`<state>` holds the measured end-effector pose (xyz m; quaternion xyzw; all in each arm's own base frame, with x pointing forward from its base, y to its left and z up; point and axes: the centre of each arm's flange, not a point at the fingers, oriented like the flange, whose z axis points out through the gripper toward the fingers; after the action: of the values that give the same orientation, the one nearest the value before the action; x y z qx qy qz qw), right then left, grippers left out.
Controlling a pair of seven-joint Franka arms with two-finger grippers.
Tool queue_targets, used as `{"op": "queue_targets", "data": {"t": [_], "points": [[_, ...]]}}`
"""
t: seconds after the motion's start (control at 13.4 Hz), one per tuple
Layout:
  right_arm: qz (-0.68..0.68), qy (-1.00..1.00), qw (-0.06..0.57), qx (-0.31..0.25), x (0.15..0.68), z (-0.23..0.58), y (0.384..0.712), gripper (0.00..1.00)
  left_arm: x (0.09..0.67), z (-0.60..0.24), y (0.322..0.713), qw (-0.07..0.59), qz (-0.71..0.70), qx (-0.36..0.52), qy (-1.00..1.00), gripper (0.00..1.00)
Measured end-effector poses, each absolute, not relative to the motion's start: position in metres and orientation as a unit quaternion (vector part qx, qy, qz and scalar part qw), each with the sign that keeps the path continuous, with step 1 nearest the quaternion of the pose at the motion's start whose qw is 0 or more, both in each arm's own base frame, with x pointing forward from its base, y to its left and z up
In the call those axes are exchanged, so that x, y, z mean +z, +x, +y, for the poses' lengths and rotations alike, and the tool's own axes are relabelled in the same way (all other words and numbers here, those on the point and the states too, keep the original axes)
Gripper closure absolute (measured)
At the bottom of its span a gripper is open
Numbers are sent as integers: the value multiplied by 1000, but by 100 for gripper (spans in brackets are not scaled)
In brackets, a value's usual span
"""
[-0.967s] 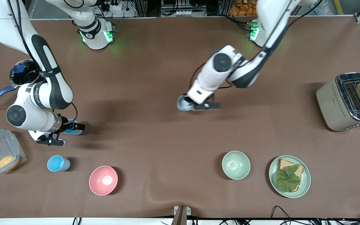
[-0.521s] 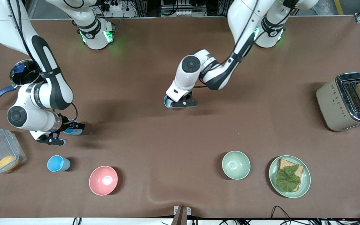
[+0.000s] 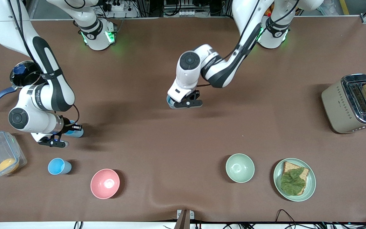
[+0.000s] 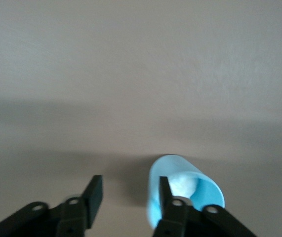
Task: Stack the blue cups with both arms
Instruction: 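Carry the cup to mid-table with the left gripper while the right gripper grasps its cup, then release the cup and withdraw the left gripper while the right gripper lifts its cup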
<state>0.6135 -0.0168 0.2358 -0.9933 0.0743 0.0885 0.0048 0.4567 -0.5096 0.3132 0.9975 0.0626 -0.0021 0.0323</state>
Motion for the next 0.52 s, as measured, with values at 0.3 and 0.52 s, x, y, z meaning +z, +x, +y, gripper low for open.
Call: {"op": "queue_targets", "data": {"t": [0.3, 0.52], "points": [[70, -994, 6, 85, 249, -12, 621, 97, 451, -434, 489, 25, 105, 21, 994, 2], [58, -993, 5, 108, 288, 3, 635, 97, 504, -341, 532, 11, 122, 42, 992, 0]]}}
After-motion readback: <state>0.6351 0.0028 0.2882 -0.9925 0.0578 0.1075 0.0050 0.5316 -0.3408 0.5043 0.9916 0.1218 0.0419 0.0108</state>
